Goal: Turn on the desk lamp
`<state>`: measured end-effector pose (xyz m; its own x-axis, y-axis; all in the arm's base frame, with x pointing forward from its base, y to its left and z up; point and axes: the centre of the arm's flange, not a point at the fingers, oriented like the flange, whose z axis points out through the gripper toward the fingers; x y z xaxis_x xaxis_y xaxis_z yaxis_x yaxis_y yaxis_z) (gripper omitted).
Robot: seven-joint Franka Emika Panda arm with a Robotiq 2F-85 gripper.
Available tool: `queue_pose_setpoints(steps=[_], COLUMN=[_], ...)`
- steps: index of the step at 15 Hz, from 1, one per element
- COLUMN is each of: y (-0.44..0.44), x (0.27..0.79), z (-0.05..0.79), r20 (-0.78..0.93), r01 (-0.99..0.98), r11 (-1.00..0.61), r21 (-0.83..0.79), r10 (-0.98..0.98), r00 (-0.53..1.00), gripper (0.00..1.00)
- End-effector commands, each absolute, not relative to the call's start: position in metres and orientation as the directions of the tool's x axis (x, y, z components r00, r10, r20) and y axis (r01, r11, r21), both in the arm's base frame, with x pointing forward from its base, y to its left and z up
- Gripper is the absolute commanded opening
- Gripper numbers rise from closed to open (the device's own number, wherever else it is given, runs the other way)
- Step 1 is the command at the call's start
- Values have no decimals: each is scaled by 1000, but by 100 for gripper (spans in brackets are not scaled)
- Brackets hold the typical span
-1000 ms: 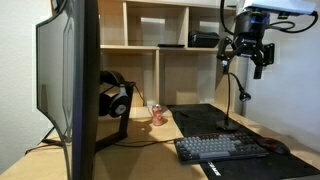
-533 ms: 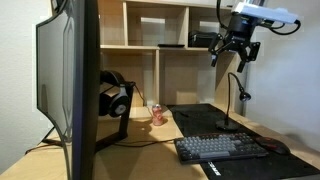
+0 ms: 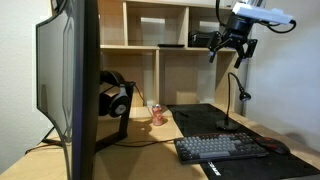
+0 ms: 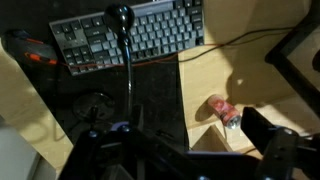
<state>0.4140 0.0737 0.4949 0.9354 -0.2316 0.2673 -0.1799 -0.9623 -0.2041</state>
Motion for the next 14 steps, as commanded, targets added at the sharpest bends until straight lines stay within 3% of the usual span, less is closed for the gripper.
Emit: queue_pose_setpoints(steps=[1, 2, 3, 4, 5, 10, 14], y=[82, 82, 85, 76, 79, 95, 154], x=[429, 431, 490, 500, 441, 520, 581], z=[541, 551, 570, 573, 560, 539, 539], r20=[368, 393, 352, 330, 377, 264, 219], r01=[-191, -214, -241, -252, -216, -322, -478], r11=[-951, -950, -942, -939, -944, -930, -844], r21=[-244, -228, -233, -234, -249, -180, -242], r10=[-273, -291, -312, -321, -300, -361, -528], r00=[889, 872, 882, 888, 876, 895, 821], gripper=[100, 100, 100, 100, 100, 100, 100])
